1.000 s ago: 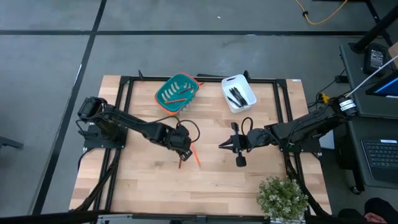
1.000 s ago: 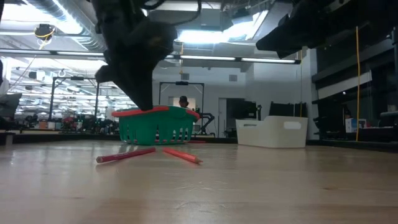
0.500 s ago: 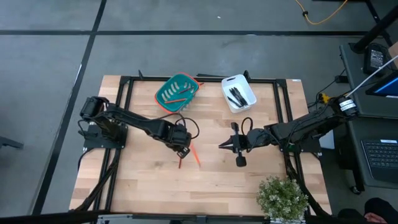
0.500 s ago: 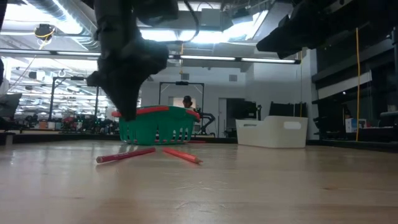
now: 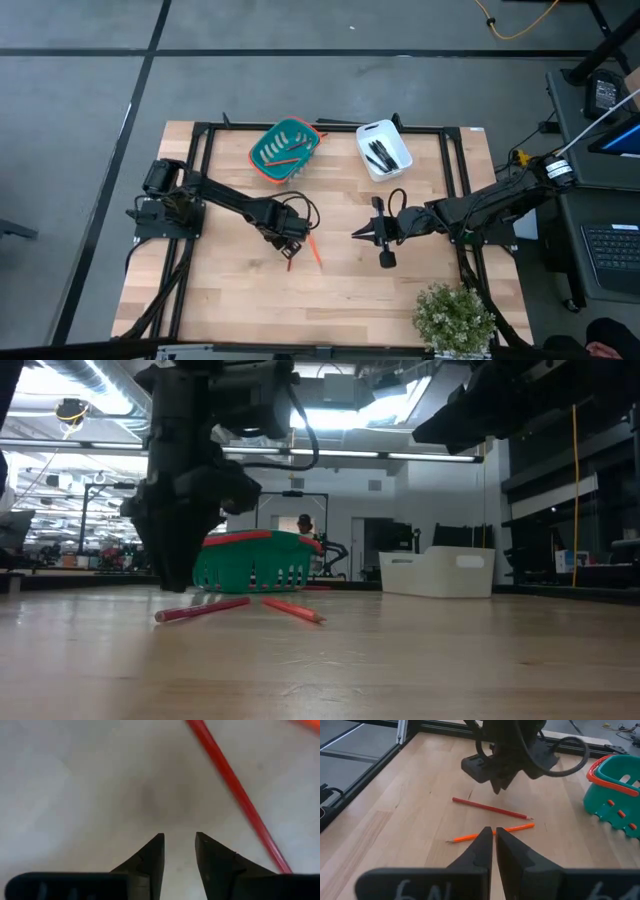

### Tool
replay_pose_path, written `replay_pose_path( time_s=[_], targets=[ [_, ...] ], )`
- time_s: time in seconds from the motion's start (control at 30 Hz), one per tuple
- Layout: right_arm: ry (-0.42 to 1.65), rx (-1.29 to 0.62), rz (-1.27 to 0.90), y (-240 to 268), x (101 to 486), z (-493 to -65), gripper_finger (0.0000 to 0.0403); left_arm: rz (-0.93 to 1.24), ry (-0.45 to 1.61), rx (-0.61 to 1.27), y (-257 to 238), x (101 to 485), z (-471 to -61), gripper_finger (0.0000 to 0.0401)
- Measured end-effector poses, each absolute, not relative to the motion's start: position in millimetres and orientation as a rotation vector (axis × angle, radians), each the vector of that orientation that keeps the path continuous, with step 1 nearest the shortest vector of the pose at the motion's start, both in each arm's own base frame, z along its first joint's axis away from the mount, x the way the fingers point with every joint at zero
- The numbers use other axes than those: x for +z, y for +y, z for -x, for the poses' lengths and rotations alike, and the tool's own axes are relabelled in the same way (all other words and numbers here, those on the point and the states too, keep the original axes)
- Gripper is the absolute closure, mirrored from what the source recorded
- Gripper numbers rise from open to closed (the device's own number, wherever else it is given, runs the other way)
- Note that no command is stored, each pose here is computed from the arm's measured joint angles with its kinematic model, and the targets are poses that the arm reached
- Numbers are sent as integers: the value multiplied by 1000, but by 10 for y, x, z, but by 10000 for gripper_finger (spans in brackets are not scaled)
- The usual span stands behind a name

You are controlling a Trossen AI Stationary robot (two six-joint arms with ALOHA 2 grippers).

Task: Sort pens & pencils
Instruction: Put the red pencil into the blue bin

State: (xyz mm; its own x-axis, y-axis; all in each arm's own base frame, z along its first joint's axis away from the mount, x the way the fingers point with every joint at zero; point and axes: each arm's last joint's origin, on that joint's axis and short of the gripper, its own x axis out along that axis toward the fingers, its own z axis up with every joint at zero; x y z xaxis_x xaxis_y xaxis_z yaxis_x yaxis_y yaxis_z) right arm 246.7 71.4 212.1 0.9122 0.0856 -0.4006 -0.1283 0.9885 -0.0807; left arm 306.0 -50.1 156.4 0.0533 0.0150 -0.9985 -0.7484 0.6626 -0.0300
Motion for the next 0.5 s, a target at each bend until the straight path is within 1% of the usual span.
replay_pose_path(
  time_s=[0.23,0.33,0.5],
  targets=[
    [408,111,106,714,2121,-2467,377,749,1460,566,-538,1562,-3075,296],
    [407,111,106,714,2122,-2467,377,767,1430,547,-550,1565,-3108,296],
    [407,111,106,714,2122,-2467,377,803,1324,480,-569,1585,-3225,296]
  ],
)
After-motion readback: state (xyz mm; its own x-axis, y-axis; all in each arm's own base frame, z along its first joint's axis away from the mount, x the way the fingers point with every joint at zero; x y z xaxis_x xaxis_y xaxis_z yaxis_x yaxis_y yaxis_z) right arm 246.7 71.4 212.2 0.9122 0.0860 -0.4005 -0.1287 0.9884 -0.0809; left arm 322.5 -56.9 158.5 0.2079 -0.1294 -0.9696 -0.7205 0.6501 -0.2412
